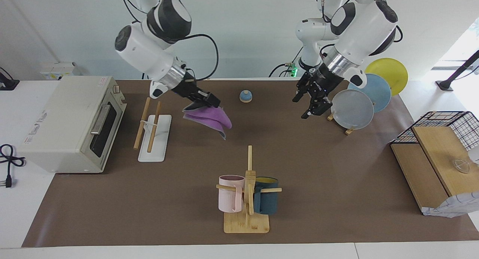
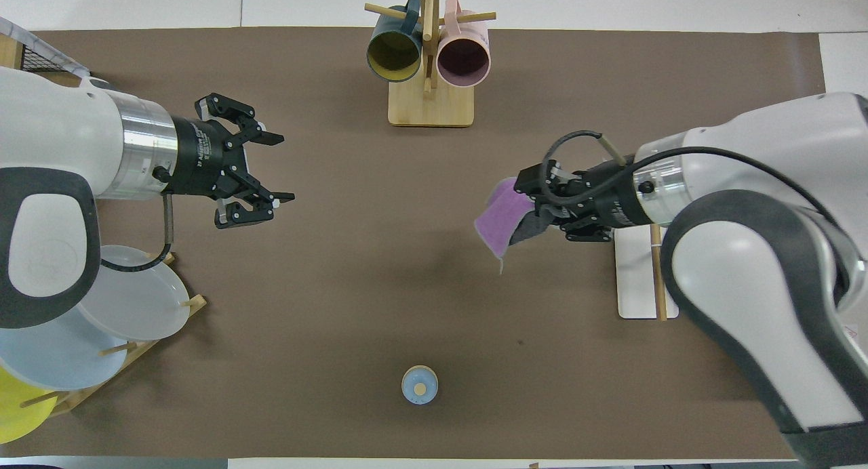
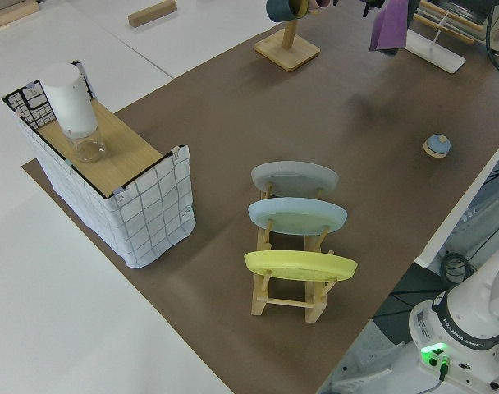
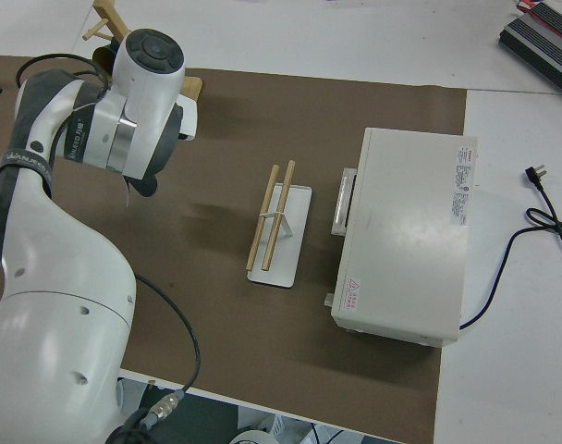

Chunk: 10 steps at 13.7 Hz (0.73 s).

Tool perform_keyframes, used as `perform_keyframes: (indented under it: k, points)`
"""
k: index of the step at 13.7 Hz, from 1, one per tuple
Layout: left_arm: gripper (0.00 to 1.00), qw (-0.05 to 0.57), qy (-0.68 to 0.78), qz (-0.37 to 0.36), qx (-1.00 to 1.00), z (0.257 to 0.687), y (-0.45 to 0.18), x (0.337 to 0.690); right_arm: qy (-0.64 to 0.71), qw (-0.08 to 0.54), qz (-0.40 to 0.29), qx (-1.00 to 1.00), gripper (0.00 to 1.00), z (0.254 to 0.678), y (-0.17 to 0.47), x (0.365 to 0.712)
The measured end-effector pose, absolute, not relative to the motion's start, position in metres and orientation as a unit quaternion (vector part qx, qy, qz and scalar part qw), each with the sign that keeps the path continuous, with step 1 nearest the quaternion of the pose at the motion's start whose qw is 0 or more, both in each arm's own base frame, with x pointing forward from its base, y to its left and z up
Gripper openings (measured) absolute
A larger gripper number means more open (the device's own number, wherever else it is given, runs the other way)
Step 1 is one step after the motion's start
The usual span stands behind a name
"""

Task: Fold towel and hang on rack
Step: 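Carry the towel with the right gripper while the left gripper withdraws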

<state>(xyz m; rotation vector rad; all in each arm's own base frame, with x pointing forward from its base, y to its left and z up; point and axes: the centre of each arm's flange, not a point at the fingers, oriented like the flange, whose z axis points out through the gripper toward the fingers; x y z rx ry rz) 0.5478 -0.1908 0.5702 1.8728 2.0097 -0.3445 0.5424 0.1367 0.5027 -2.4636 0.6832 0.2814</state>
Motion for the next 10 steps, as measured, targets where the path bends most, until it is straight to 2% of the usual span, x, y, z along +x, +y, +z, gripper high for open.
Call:
perform_keyframes:
  k: [1,2,3,7,10]
  points:
    - [0.84,0.187,0.692,-0.113,0.688,0.566,-0.174,0.551,0.242,0.276,0.106,-0.924,0.0,0.494,0.1,0.539]
    - [0.96,0.189,0.669,-0.103,0.712,0.562,-0.156,0.552,0.229,0.267,0.106,-0.93,0.0,0.484,0.075,0.533]
    - [1.0,0.19,0.645,-0.091,0.735,0.557,-0.135,0.554,0.22,0.256,0.107,-0.935,0.0,0.472,0.058,0.525]
    - [1.0,0.191,0.545,-0.039,0.816,0.547,-0.053,0.557,0.178,0.221,0.107,-0.953,0.0,0.441,0.02,0.495]
    - [1.0,0.152,0.449,0.007,0.881,0.547,-0.036,0.557,0.157,0.204,0.093,-0.962,0.0,0.437,-0.019,0.487]
